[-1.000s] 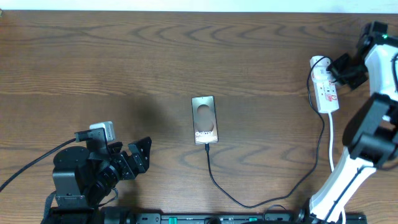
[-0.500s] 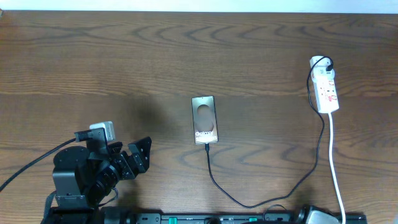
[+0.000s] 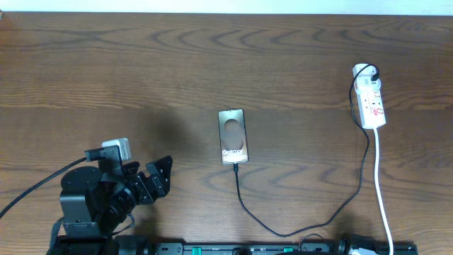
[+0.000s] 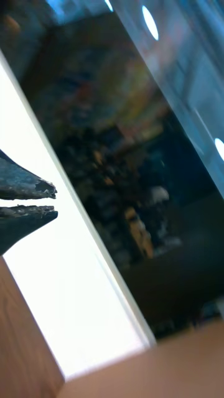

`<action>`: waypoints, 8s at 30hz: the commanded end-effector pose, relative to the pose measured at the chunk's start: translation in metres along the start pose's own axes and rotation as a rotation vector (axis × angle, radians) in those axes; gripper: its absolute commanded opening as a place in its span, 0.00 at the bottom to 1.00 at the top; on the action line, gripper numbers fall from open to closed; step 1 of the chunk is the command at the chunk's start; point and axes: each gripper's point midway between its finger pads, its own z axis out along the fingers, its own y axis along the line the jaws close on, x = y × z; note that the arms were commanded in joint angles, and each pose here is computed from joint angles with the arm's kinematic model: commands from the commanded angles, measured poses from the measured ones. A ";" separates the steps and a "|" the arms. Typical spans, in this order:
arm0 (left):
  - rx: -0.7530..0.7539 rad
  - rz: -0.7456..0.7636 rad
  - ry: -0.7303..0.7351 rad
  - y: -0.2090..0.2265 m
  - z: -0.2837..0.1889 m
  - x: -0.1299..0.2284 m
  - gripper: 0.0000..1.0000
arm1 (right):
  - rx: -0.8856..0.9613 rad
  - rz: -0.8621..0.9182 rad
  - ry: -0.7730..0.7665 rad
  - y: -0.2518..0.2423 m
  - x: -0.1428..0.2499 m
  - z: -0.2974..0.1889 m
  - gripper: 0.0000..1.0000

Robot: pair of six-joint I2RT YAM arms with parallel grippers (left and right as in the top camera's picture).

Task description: Plug charger to phone and switch on socket

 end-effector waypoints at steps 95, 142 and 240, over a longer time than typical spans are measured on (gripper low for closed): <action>-0.009 0.006 -0.004 0.002 0.000 0.000 0.90 | 0.065 0.654 -0.246 -0.167 0.242 -0.040 0.99; -0.009 0.006 -0.004 0.002 0.000 0.000 0.90 | 0.250 0.094 0.159 -0.223 0.387 -0.031 0.99; -0.318 0.430 -0.642 0.104 0.059 -0.013 0.90 | 0.014 -0.415 0.251 -0.201 0.402 -0.027 0.99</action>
